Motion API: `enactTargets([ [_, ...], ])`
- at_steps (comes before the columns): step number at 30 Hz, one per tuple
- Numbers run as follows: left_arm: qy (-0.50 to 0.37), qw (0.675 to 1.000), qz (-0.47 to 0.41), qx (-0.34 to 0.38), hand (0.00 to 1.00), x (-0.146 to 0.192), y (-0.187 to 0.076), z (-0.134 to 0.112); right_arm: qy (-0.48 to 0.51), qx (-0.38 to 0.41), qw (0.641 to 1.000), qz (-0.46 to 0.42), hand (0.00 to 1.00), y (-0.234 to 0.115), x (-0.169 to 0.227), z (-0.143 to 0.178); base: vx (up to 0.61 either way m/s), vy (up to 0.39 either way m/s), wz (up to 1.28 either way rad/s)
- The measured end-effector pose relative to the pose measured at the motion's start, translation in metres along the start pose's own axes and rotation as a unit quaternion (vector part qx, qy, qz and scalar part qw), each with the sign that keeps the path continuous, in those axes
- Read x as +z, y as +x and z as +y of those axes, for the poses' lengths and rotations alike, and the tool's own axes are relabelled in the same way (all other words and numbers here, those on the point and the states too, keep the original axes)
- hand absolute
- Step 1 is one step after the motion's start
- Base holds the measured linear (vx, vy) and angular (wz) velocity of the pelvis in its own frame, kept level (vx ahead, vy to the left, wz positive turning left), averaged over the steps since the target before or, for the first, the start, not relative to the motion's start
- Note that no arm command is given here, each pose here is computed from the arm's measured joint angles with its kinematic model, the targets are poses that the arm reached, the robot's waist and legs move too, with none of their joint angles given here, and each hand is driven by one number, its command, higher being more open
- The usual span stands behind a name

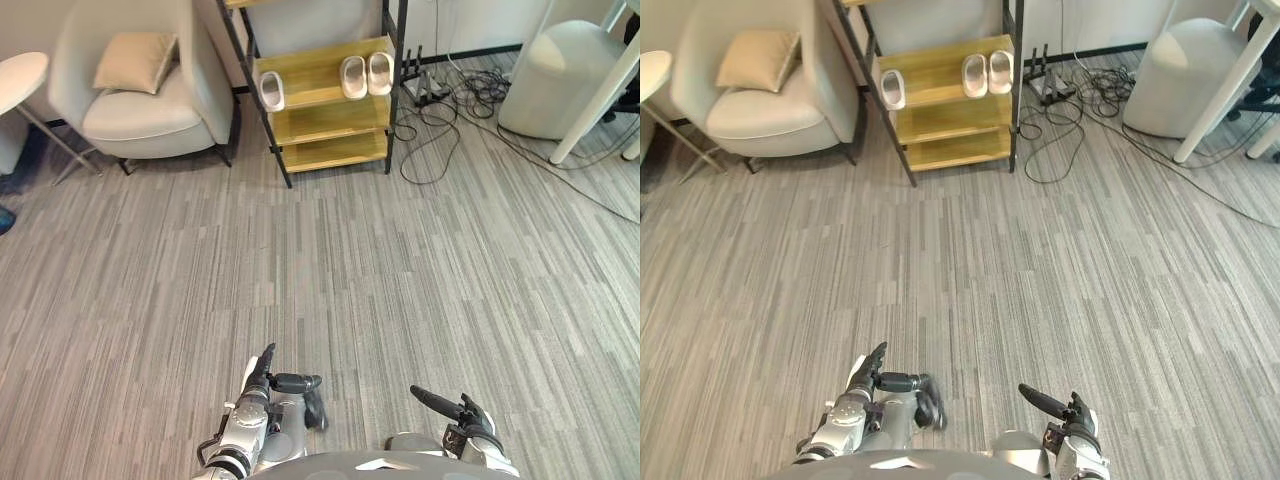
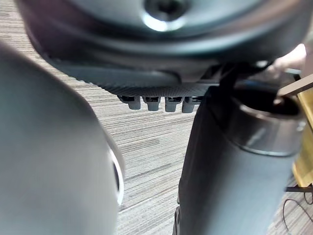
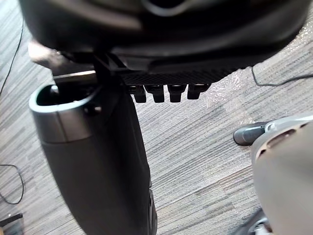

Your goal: Organize the slippers on the shoe rack

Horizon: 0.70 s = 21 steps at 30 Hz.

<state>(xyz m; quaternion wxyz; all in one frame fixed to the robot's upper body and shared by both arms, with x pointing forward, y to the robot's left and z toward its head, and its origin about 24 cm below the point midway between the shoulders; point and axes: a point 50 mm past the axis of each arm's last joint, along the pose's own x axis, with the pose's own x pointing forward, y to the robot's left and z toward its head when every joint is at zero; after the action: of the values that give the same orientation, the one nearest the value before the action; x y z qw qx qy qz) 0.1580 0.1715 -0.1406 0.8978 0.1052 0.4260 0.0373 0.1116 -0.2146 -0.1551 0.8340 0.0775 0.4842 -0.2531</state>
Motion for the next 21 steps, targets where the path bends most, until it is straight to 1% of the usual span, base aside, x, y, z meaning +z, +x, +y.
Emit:
enactTargets([
  [2,0.004,1.0,0.002,0.008,1.0,0.0,0.002,0.009,0.0,0.008,1.0,0.005,1.0,-0.001,-0.004,0.006,0.43,0.188,-0.06],
  [4,0.003,1.0,0.003,0.009,1.0,0.0,0.002,0.01,-0.001,0.01,1.0,0.007,1.0,-0.002,-0.005,0.007,0.49,0.229,-0.21],
  [6,0.007,1.0,0.019,0.009,1.0,-0.008,0.001,0.01,-0.004,0.023,1.0,0.002,1.0,-0.002,-0.003,0.013,0.45,0.212,-0.24],
  [10,0.025,0.999,0.04,0.002,1.0,-0.017,-0.001,0.008,-0.019,0.028,0.999,-0.02,1.0,0.0,0.011,0.015,0.48,0.038,-0.04],
  [12,0.024,0.999,0.044,-0.002,1.0,-0.019,-0.002,0.005,-0.025,0.032,0.998,-0.046,1.0,0.001,0.025,0.016,0.45,-0.113,0.18],
  [15,0.021,0.998,0.051,-0.003,1.0,-0.024,-0.004,0.004,-0.022,0.035,0.997,-0.066,1.0,0.001,0.033,0.017,0.42,-0.193,0.45],
  [17,0.015,0.998,0.057,-0.001,1.0,-0.028,-0.005,0.003,-0.025,0.031,0.997,-0.059,1.0,0.002,0.031,0.013,0.54,-0.295,0.45],
  [19,0.007,0.999,0.051,-0.015,1.0,-0.025,-0.006,-0.008,-0.027,0.016,0.998,-0.053,1.0,0.004,0.03,0.003,0.5,-0.34,0.18],
  [21,-0.005,0.999,0.049,-0.016,1.0,-0.022,-0.006,-0.012,-0.014,0.004,0.999,-0.037,1.0,0.004,0.023,-0.003,0.36,-0.286,0.48],
])
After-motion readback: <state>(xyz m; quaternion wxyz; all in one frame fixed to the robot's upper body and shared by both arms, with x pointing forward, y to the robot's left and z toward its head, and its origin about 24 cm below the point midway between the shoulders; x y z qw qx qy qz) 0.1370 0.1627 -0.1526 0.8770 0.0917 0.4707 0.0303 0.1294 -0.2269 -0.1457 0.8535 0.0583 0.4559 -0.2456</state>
